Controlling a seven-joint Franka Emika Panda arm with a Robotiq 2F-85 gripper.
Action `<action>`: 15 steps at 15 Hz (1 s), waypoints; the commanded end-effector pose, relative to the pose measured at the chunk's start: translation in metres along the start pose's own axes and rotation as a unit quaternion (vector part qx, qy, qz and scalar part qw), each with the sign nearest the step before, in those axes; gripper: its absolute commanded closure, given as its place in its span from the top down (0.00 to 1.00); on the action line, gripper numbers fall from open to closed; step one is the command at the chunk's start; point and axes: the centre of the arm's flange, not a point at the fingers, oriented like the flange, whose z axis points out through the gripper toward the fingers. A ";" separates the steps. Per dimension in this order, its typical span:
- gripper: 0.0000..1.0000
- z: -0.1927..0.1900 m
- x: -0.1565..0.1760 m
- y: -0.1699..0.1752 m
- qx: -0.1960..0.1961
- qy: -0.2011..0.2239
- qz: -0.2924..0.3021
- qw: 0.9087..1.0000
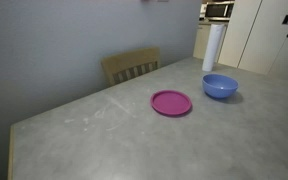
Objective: Put the pink plate on the blue bowl
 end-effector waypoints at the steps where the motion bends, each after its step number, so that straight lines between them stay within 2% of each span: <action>1: 1.00 0.001 -0.001 0.000 0.000 -0.001 0.000 1.000; 10: 1.00 0.014 0.001 -0.007 -0.004 -0.005 -0.008 1.000; 11: 1.00 0.022 0.015 -0.005 -0.006 -0.008 -0.009 1.000; 15: 1.00 0.046 0.028 -0.011 -0.009 -0.021 -0.017 1.000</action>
